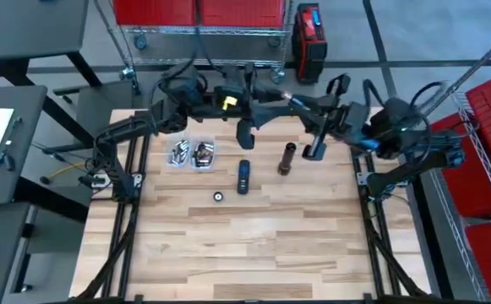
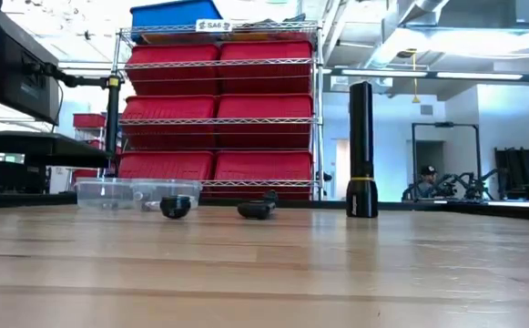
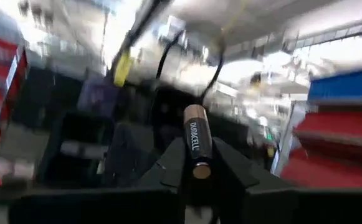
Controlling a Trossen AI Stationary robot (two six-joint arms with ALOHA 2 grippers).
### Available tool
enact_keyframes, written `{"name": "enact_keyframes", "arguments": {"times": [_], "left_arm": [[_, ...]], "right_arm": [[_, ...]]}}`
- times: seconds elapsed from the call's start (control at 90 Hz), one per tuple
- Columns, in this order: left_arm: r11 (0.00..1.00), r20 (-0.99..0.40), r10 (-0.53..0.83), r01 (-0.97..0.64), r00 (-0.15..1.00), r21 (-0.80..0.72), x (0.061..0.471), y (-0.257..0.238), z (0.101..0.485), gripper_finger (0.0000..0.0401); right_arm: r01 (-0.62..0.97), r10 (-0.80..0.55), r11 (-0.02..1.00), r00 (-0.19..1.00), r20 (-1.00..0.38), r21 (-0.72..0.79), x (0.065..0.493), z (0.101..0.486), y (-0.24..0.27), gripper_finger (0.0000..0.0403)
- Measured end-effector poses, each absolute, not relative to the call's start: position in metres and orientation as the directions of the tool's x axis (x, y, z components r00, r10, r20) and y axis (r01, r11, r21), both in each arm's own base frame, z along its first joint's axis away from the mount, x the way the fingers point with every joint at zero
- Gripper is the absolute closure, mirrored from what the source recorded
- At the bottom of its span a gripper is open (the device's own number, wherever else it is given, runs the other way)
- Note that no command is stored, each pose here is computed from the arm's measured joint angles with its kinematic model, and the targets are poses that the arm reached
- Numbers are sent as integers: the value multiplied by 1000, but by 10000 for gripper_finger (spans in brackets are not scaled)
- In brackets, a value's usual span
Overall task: Insert battery
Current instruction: Insert the brown battery into the flashlight battery compartment
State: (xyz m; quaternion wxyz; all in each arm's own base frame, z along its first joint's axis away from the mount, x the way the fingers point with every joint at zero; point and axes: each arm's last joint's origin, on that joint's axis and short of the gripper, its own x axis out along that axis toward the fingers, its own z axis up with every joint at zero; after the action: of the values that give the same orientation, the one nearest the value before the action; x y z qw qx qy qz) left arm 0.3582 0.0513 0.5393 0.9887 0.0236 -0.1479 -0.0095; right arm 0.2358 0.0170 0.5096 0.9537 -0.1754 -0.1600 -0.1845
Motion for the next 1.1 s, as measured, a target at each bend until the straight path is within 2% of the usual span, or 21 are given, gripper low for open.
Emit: {"name": "enact_keyframes", "arguments": {"times": [0.144,0.256,0.322,0.456,0.622,0.833,0.978,1.1], "left_arm": [[996,39,49,-52,998,66,348,64,522,249],[991,-158,120,-109,980,75,343,75,504,247],[991,-230,137,-132,964,35,345,83,494,242],[988,-301,137,-152,944,-27,354,104,477,216],[990,-370,117,-139,922,-34,369,133,452,180],[996,-538,5,-51,843,-71,387,148,392,175],[989,-532,-99,26,841,-143,401,143,343,179],[974,-435,-111,12,894,-224,410,146,304,179]], "right_arm": [[465,-413,845,881,230,-264,217,503,10,367],[501,-485,828,865,129,-250,201,498,6,367],[518,-515,818,853,83,-251,194,494,5,367],[550,-554,801,831,56,-239,177,495,2,367],[567,-570,799,820,46,-201,162,496,-1,367],[568,-570,810,821,33,-146,144,496,-3,367],[564,-570,814,822,-1,-137,141,492,-3,367],[563,-570,815,822,-11,-138,141,491,-3,367]]}}
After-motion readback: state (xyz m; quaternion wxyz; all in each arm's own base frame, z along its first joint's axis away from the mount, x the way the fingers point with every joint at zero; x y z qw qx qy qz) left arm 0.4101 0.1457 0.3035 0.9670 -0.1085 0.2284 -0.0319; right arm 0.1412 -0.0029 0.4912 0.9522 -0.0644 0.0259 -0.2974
